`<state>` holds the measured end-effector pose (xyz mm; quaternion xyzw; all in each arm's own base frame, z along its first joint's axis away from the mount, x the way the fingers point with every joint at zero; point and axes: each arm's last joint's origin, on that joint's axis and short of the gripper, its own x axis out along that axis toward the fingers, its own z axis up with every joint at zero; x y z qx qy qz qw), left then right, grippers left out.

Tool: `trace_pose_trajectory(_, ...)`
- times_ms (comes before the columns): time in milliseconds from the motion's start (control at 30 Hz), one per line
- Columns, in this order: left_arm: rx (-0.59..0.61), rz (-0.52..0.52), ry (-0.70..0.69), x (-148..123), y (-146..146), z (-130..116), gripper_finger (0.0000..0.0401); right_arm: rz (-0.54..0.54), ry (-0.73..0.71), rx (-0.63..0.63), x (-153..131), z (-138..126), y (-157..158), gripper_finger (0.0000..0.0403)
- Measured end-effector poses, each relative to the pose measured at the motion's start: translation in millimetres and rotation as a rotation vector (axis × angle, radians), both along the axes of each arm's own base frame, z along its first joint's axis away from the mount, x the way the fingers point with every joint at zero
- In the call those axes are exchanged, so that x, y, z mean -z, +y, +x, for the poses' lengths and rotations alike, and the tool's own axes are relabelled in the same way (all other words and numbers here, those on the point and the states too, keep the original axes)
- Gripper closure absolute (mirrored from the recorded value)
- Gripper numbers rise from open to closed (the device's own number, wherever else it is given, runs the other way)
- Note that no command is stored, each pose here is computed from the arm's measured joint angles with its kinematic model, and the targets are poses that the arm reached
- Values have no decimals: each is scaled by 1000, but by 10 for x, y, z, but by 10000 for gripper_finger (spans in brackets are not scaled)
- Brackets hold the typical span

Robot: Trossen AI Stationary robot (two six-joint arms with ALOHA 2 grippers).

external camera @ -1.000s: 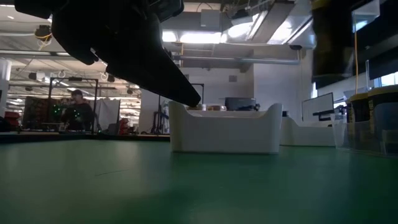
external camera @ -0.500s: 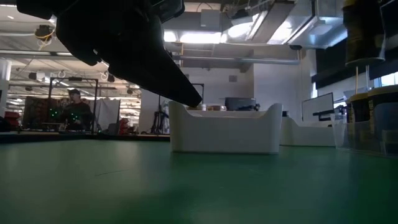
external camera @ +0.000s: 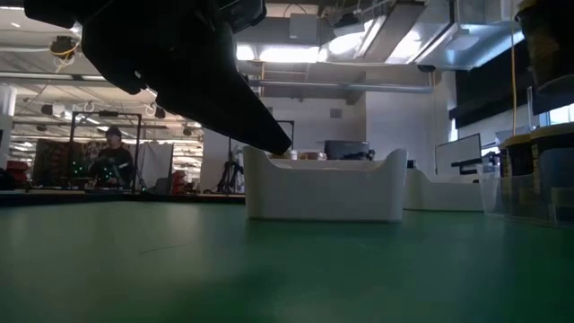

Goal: Sort spices by type
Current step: Put the yellow seasoning can into the bottom transparent bin

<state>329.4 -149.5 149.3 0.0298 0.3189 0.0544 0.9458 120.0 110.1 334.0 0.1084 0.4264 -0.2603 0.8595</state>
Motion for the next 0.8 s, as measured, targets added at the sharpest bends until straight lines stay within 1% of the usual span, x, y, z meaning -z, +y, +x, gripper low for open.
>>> trace_pose_trajectory(100,-1,-1,0,0,0,0,115,0,0,3,54,-90,-109,170)
trace_pose_trajectory(200,-1,-1,0,0,0,0,115,16,1,35,146,-189,-255,170)
trace_pose_trajectory(300,-1,-1,0,0,0,0,115,52,7,44,236,-315,-383,170)
trace_pose_trajectory(400,-1,-1,0,0,0,0,115,110,0,52,275,-434,-503,170)
trace_pose_trajectory(600,-1,-1,0,0,1,0,115,217,-86,46,211,-637,-722,170)
trace_pose_trajectory(700,-2,-1,0,0,3,1,115,231,-143,40,182,-718,-826,170)
trace_pose_trajectory(800,-2,-2,0,0,3,1,115,230,-162,42,171,-766,-906,170)
